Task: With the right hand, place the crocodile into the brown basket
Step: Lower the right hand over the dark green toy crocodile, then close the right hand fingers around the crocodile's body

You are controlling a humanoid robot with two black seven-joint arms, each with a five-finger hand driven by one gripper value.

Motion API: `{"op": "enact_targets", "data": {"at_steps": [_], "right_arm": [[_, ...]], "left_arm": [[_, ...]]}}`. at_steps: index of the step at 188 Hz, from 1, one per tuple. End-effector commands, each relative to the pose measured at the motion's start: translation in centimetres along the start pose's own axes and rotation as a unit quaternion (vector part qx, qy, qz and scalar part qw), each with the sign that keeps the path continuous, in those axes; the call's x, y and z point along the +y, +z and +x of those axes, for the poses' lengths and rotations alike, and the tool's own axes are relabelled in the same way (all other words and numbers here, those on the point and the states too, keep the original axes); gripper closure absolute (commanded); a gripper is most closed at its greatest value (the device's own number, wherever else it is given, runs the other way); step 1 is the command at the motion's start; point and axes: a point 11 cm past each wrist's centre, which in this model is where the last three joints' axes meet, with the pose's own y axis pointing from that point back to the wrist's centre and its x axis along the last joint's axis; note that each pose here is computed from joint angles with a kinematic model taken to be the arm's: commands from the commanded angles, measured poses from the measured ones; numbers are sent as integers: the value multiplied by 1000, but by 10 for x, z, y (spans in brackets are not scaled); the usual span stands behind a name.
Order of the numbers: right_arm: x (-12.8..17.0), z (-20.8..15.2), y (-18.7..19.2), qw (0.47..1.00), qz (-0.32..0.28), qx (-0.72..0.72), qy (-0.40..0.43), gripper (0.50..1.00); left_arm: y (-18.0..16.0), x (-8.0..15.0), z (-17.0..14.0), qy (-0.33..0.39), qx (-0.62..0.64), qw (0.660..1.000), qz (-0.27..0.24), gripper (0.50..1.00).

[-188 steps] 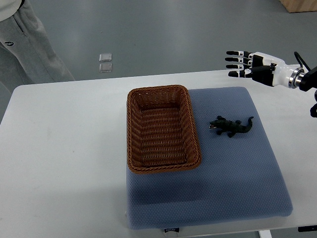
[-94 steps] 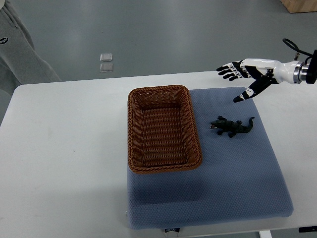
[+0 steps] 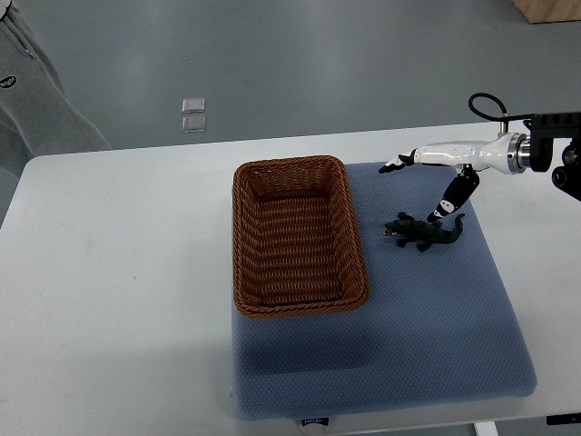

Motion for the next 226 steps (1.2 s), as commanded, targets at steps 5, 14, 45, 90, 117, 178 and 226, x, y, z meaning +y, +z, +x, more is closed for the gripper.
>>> {"op": "enact_targets", "data": {"at_steps": [5, 14, 45, 90, 117, 178, 226], "right_arm": [[-4, -18, 5, 998, -13, 52, -21, 570], [-4, -22, 7, 998, -15, 62, -24, 570], [-4, -34, 11, 996, -23, 74, -41, 570], [-4, -34, 12, 996, -25, 78, -32, 572], [-5, -36, 12, 996, -25, 78, -33, 572], [-9, -39, 10, 996, -20, 76, -33, 572], [-14, -44, 7, 996, -16, 79, -31, 572]], "left_arm": [[0, 0, 0, 0, 0, 1000, 0, 500], [0, 0, 0, 0, 0, 1000, 0, 500], [0, 0, 0, 0, 0, 1000, 0, 500], [0, 0, 0, 0, 0, 1000, 0, 500], [0, 0, 0, 0, 0, 1000, 0, 500], [0, 0, 0, 0, 0, 1000, 0, 500], [0, 0, 0, 0, 0, 1000, 0, 500]]}}
